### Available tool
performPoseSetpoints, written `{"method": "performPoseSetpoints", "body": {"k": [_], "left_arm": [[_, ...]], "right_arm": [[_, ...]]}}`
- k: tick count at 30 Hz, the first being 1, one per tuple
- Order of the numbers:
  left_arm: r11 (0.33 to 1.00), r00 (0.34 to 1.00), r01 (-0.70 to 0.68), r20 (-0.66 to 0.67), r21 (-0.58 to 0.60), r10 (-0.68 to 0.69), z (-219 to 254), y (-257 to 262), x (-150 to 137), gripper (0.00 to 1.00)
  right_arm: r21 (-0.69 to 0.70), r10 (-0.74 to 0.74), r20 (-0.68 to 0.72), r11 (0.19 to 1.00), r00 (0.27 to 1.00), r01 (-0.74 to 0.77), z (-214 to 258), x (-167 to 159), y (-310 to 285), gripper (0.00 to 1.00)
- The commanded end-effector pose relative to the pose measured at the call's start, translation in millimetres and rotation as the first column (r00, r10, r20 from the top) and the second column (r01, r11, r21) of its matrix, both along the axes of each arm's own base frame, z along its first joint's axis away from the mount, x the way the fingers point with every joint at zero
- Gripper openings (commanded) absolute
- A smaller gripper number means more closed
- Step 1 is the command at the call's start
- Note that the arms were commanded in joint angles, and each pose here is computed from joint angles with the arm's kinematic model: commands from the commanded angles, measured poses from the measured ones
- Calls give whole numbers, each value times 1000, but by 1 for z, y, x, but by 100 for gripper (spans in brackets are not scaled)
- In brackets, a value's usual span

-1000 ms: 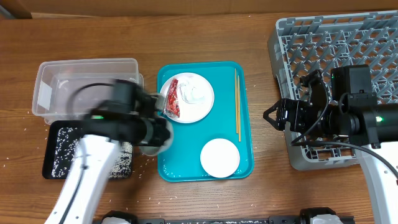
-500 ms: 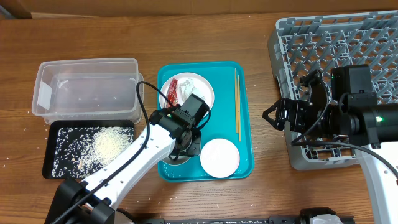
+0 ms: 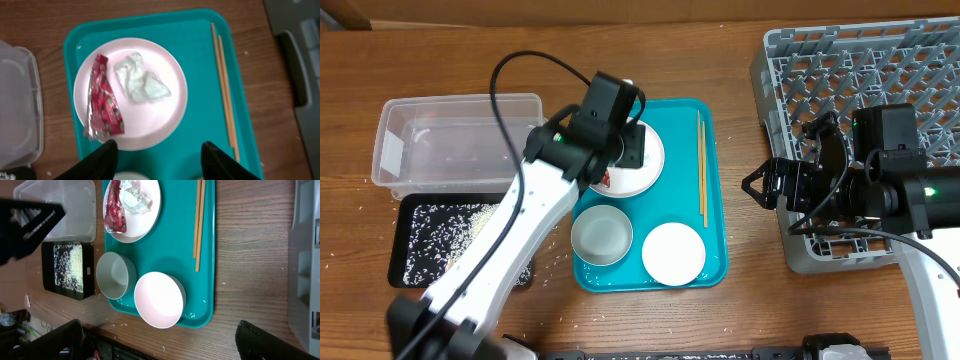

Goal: Sort waste into correct bins and load items into the dishwasher
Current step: 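Pick the white tissue off the plate and drop it in the clear bin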

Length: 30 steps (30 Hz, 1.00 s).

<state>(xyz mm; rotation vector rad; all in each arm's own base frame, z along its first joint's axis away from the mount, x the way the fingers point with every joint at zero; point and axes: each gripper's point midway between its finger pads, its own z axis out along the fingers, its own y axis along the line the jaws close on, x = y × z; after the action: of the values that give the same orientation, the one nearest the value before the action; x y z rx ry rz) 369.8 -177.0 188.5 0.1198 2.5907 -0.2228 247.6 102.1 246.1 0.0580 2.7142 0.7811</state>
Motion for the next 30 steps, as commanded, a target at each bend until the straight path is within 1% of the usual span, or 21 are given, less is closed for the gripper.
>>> {"method": "performPoseSetpoints", "body": {"k": [1,3,6,11,13,14,17,18,19,20,21,22,25,27,29,30], "left_arm": [[997,997,23,-81,67,-17,-49,1,16,61],[997,993,48,-115,64,-41,-72,-6,23,65],[993,984,98,-157,71,-86,-106,-15,30,77],[990,977,98,-199,106,-75,-147,-14,39,77],[990,976,93,-206,108,-69,-158,-13,43,75],[990,976,92,-209,109,-68,-162,-13,43,72],[990,976,93,-207,110,-69,-167,-14,46,59],[990,976,93,-205,109,-69,-166,-14,46,52],[990,977,93,-202,106,-70,-166,-15,47,38],[990,977,92,-201,106,-69,-166,-14,47,28],[990,976,92,-205,107,-69,-166,-14,46,13],[989,975,96,-212,111,-70,-167,-13,44,4],[986,968,119,-235,119,-89,-163,-11,38,4],[986,966,113,-244,121,-81,-151,-7,36,4],[988,970,98,-235,117,-69,-125,-2,38,4],[991,974,76,-220,110,-51,-104,2,40,4]], "right_arm": [[-3,8,15,1000,1000,-8,2,0,1,99],[-3,8,15,1000,1000,-8,2,0,1,100],[-2,8,15,1000,1000,-8,2,0,1,99],[-2,8,14,1000,1000,-8,2,0,1,100],[-2,8,14,1000,1000,-8,2,0,1,99],[-2,8,14,1000,1000,-8,2,0,1,99],[-2,8,14,1000,1000,-8,2,-1,1,99],[-2,8,14,1000,1000,-8,2,-1,1,99],[-2,8,14,1000,1000,-8,2,-1,1,99],[-2,8,14,1000,1000,-8,2,-1,1,99],[-2,8,14,1000,1000,-8,2,-1,1,99],[-2,8,14,1000,1000,-8,2,-1,1,99],[-3,8,10,1000,1000,-8,2,-1,1,99],[-3,8,10,1000,1000,-8,2,-1,1,99],[-3,8,8,1000,1000,-8,1,-2,1,98],[-3,8,4,1000,1000,-8,1,-3,1,98]]}}
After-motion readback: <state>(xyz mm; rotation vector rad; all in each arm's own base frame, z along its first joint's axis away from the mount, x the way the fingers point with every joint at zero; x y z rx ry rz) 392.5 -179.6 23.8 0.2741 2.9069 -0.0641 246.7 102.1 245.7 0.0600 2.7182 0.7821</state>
